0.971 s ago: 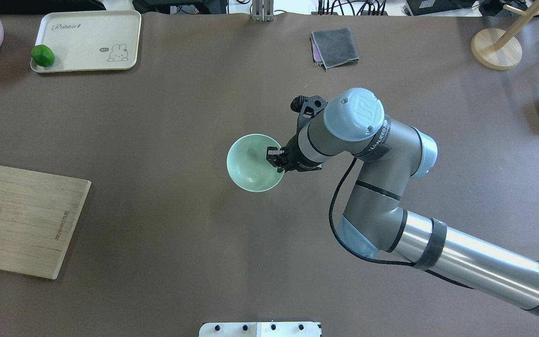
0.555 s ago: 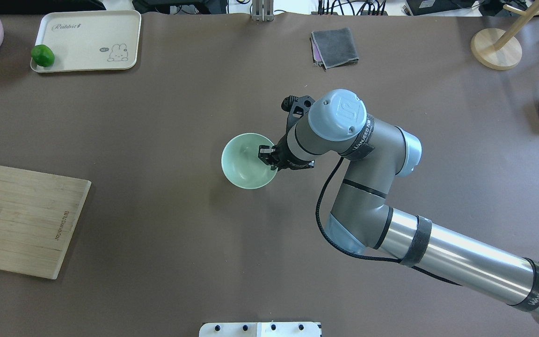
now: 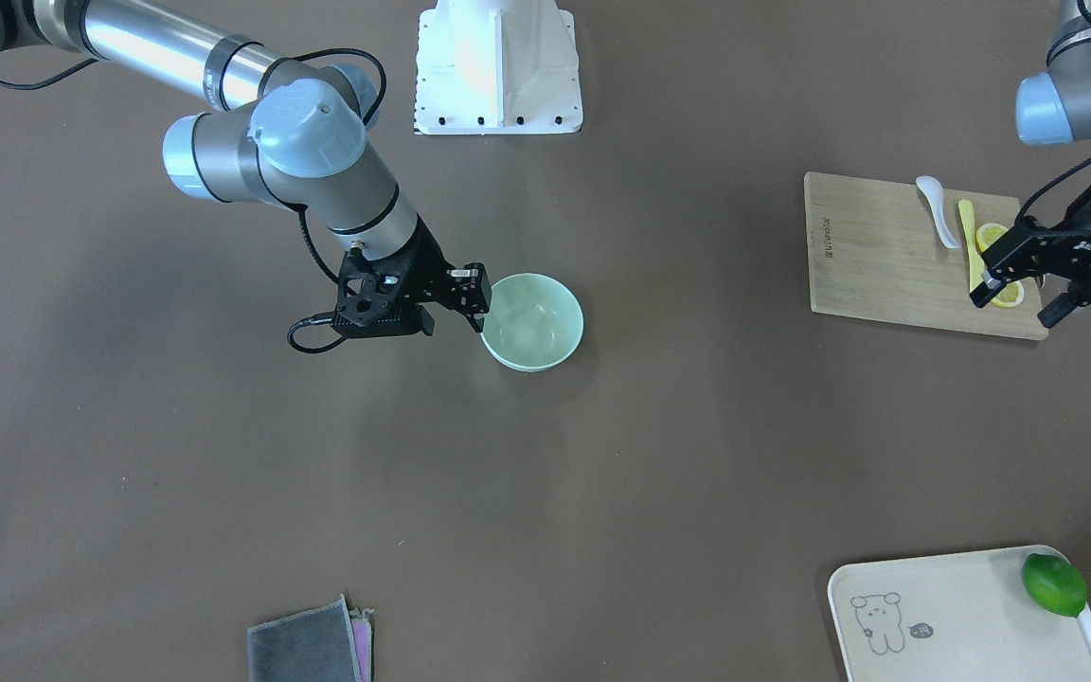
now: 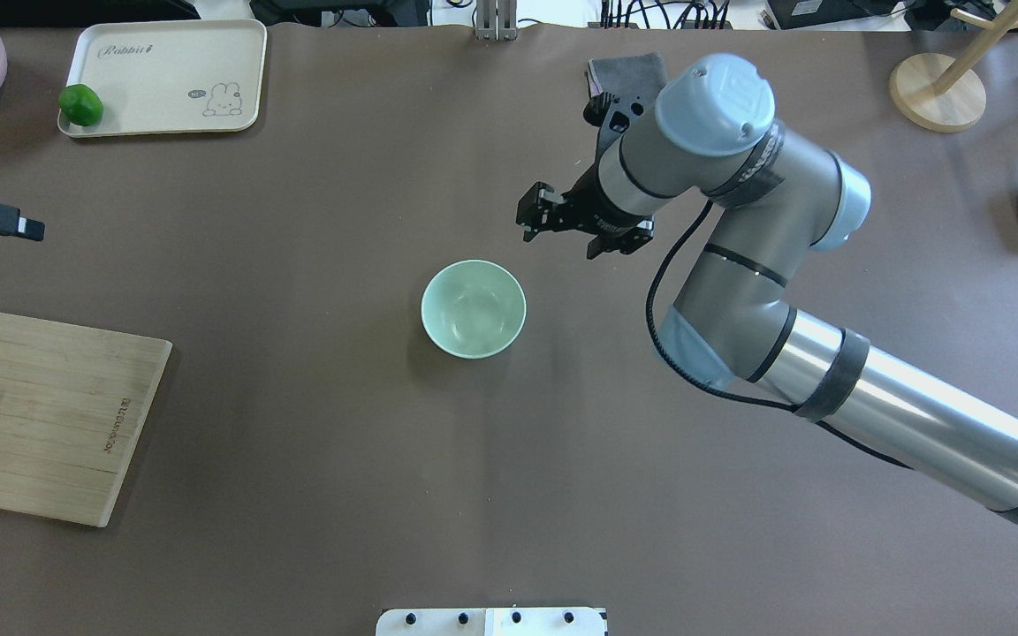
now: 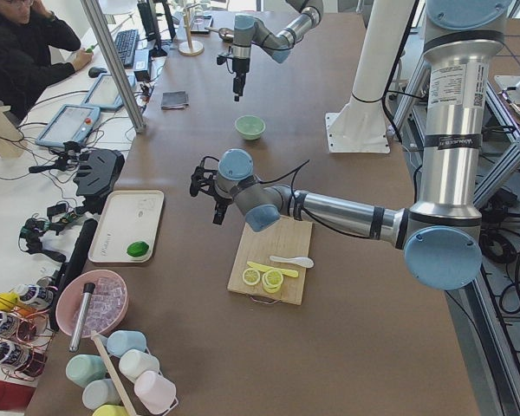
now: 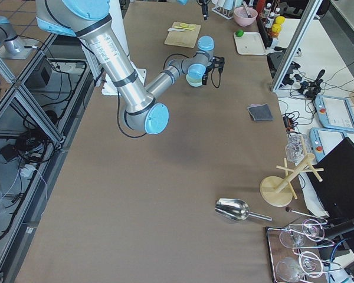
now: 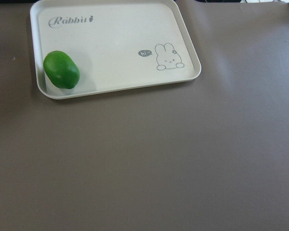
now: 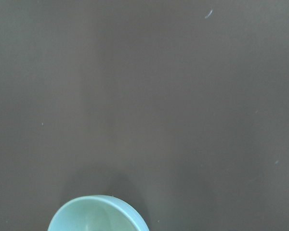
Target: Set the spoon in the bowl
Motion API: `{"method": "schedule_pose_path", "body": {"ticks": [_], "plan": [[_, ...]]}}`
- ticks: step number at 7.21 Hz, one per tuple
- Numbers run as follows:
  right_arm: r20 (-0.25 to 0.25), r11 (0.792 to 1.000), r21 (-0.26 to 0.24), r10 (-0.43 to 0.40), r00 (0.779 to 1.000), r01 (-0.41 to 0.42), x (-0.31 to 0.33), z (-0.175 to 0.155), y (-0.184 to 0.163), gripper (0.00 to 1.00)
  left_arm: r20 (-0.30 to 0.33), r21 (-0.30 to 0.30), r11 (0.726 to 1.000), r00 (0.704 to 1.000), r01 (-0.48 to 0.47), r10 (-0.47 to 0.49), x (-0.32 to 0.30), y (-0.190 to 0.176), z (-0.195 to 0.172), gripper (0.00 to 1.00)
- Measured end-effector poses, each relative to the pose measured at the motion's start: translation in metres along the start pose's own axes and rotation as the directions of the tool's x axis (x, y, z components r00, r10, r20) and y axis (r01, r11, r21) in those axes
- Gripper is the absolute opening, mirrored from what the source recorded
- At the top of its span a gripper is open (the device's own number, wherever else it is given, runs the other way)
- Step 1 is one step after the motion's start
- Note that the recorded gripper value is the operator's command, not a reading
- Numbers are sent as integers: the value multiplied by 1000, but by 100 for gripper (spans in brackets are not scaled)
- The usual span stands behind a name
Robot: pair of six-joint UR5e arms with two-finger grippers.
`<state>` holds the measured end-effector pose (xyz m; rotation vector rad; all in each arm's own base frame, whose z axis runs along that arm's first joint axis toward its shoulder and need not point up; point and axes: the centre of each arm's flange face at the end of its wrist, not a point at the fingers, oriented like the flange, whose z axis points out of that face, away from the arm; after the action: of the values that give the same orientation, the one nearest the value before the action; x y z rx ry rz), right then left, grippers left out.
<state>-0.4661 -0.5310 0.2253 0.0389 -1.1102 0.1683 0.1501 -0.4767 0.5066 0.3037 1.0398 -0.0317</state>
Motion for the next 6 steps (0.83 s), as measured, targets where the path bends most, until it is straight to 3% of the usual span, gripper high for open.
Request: {"method": "schedule_pose_path", "body": {"ticks": [2, 4, 6], "plan": [[-5, 999, -9, -41, 999, 41, 42, -26, -33, 100, 76, -28, 998, 995, 63, -61, -7, 82, -13, 97], [-8, 994, -3, -108, 994, 108, 79, -43, -32, 100, 152, -29, 996, 985, 86, -81, -51, 157, -45, 92], [-3, 991, -1, -135, 991, 135, 88, -50, -23, 100, 160, -43, 997, 985, 67, -59, -84, 195, -46, 94]]}}
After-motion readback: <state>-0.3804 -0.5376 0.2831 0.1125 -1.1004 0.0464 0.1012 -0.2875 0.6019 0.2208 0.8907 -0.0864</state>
